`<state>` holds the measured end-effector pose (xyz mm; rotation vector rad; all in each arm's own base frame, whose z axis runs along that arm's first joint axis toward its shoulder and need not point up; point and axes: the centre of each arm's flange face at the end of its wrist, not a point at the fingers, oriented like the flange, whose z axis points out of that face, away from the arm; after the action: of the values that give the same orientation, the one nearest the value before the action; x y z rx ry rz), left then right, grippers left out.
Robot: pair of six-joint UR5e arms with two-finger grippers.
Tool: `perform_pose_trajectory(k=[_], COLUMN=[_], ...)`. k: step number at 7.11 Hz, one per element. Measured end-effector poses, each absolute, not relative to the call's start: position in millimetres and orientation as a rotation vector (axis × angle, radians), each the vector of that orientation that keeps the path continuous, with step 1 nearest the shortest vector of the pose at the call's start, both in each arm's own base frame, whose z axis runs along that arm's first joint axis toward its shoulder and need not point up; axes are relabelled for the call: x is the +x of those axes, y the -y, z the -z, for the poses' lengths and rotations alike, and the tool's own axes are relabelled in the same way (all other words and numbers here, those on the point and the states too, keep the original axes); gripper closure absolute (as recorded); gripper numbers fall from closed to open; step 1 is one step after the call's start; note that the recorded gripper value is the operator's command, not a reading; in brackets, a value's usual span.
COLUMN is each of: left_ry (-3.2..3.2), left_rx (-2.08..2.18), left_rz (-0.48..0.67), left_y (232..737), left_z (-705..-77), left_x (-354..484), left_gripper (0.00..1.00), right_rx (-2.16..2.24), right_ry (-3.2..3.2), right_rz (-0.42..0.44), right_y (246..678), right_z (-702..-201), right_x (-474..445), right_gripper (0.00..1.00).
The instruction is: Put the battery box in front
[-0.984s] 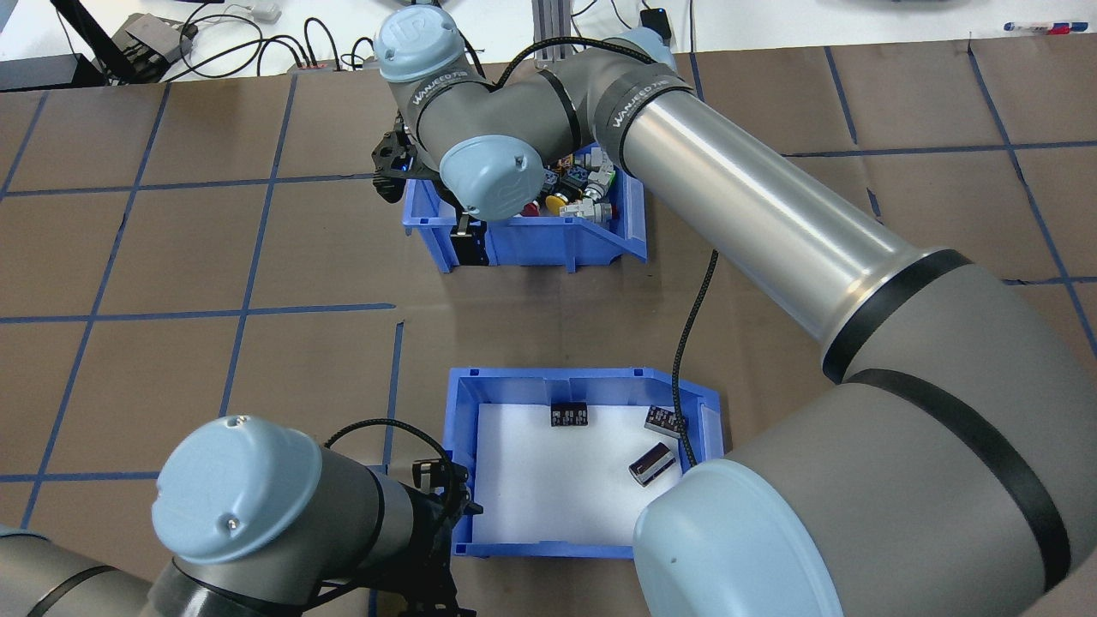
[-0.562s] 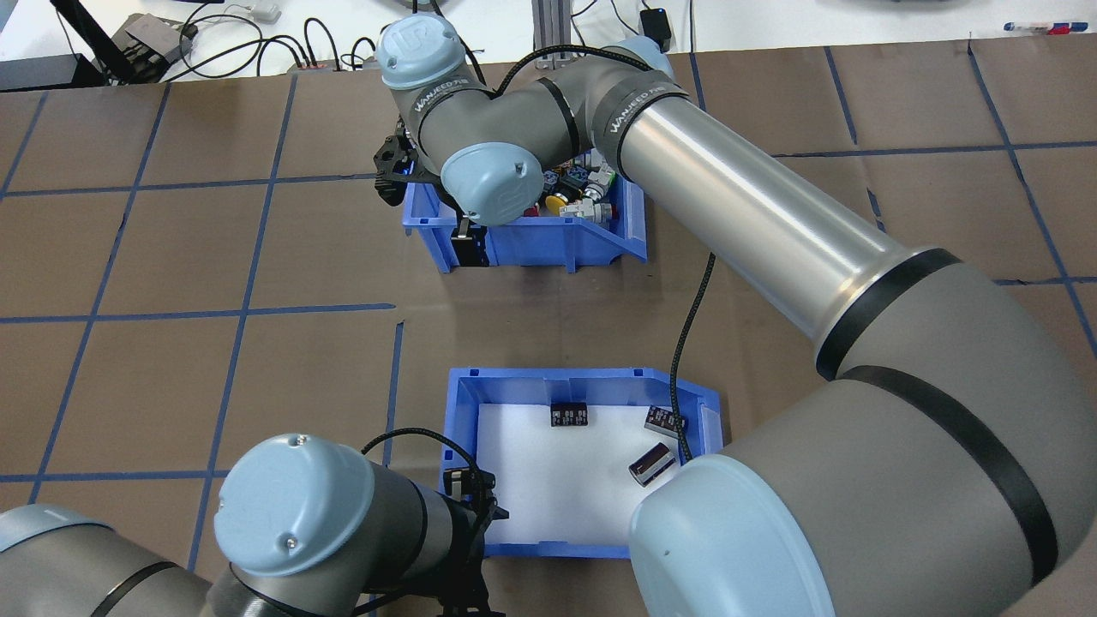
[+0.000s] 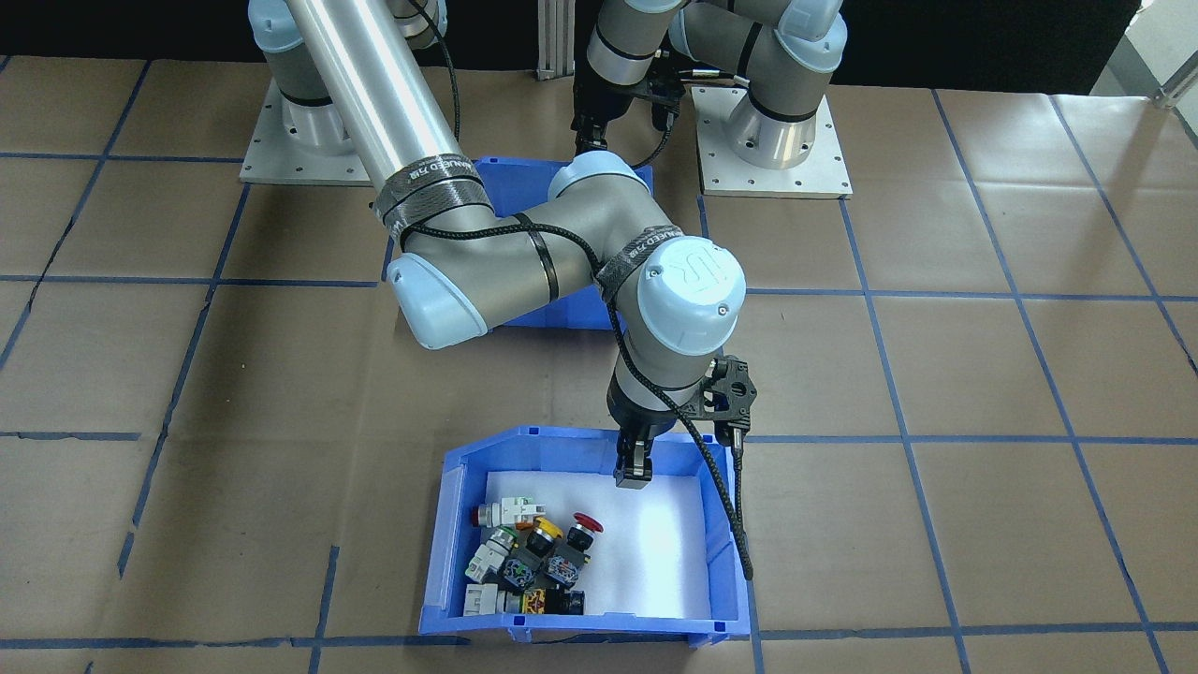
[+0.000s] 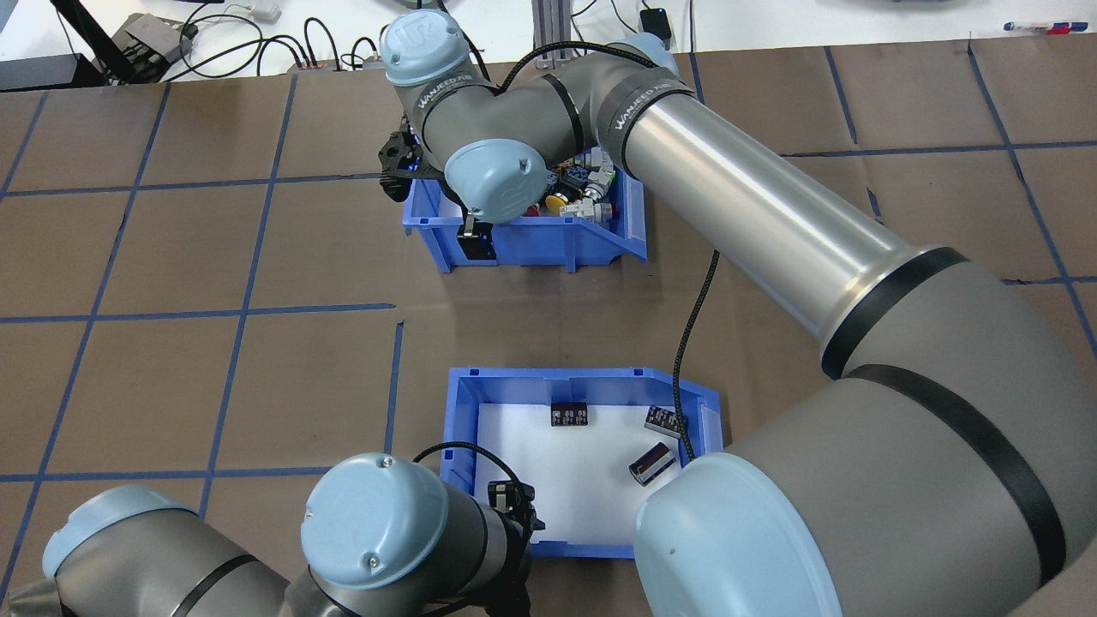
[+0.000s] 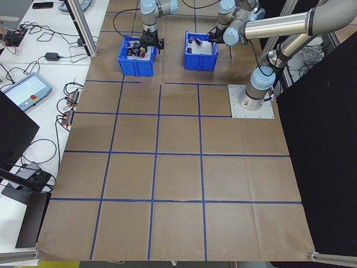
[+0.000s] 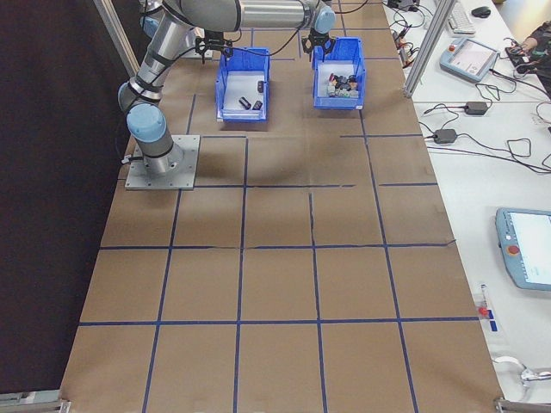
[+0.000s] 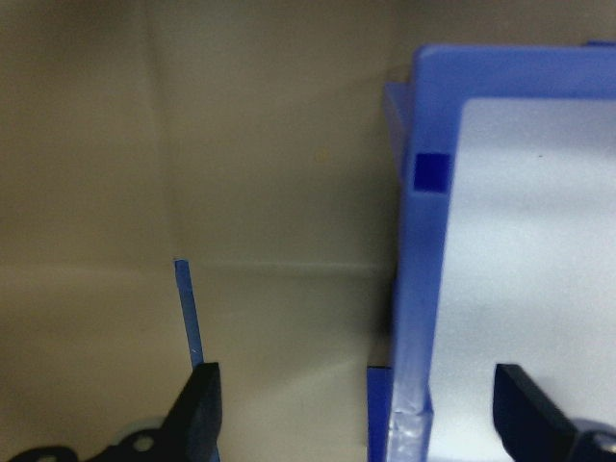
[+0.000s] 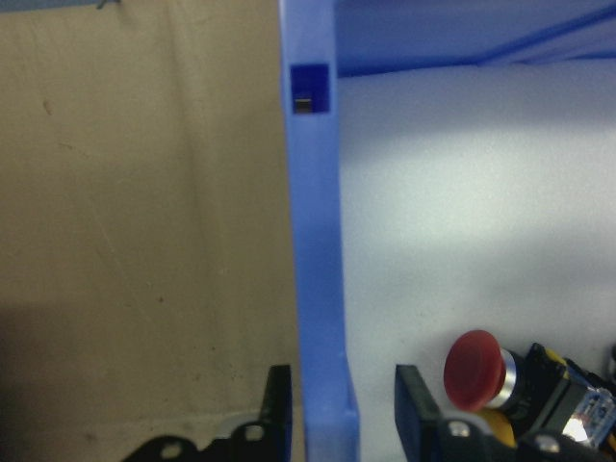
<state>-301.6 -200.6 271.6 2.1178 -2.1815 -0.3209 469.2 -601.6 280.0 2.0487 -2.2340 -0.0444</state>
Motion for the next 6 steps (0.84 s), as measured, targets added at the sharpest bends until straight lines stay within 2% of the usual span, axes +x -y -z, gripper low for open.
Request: perform_pose_trajectory(k=[1,2,3,4,5,6], left_ry=[2.182,2.174,2.168,2.165,2.155,2.141], left_rx=[2.121,2.127,2.131,2.127,2.105,2.071], left_rz=[0.276,0.255,0.252,0.255,0.271,0.298], left_y=[208,213,212,208,205,203], left_z=[-265,-259,-255,-255,-255,-257], left_x=[-304,-307,-311,-316,-320,-324], left_gripper=[0.09,0.31,0.66,0.92,1.00,1.00], right_rx=[2.037,2.032,2.036,2.039,2.025,2.004], right_ry=[2.213,2.199,2.178,2.152,2.139,2.143], right_rz=[0.046,0.038,0.015,-0.010,-0.032,-0.045], right_y=[602,604,609,613,619,627], right_z=[-283,-288,-300,-319,-341,-364], right_x=[468,467,462,453,436,409], right_gripper=[1.00,1.00,1.00,1.00,1.00,1.00])
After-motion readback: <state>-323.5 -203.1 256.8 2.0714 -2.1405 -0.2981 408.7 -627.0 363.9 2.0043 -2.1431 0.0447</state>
